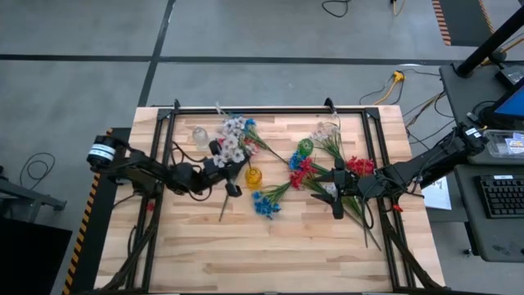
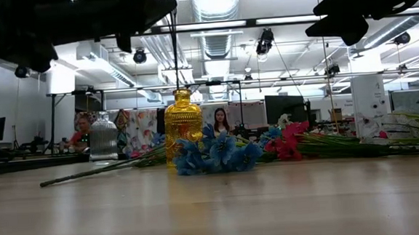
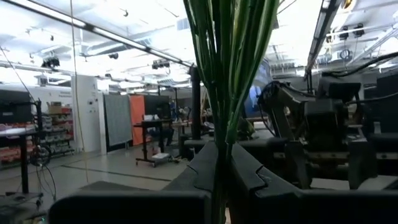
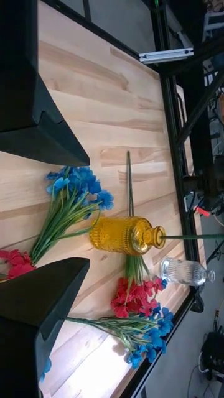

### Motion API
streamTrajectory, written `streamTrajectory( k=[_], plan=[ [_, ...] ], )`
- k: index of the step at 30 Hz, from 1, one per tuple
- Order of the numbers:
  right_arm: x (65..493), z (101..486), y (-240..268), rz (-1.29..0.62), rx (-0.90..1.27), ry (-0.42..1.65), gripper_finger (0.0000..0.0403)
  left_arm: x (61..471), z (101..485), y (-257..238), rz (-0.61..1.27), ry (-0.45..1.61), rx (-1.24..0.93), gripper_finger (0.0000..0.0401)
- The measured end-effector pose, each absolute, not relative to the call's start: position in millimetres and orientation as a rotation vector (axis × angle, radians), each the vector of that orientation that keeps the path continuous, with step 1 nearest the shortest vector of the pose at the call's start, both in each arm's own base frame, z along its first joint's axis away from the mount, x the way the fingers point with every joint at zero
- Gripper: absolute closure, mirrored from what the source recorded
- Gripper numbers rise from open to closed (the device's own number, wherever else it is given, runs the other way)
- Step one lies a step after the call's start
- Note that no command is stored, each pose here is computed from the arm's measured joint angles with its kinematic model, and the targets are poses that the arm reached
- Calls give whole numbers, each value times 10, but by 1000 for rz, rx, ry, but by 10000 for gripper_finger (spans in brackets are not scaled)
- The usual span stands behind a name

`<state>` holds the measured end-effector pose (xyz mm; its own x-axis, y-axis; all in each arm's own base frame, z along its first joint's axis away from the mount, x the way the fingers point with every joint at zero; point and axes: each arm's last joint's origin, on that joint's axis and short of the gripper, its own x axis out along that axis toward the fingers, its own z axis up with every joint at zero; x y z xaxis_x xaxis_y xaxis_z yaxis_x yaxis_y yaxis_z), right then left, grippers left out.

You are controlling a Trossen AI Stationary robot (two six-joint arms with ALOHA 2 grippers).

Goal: Sort flowers into vase by color
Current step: Put the bottom left white flowers into the yellow vase

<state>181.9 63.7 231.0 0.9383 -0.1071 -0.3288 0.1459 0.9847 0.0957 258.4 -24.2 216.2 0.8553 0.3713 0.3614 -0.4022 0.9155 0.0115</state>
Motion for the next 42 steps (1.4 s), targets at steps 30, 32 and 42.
streamTrajectory(
  k=[30,32,42],
  plan=[
    [1819,2309,638,-132,160,327,158,2719,1896,-263,400,-138,-41,203],
    [1819,2308,641,-122,174,329,158,2719,1870,-270,396,-107,-43,184],
    [1819,2308,641,-123,182,330,158,2689,1835,-340,369,-16,-37,143]
  ],
)
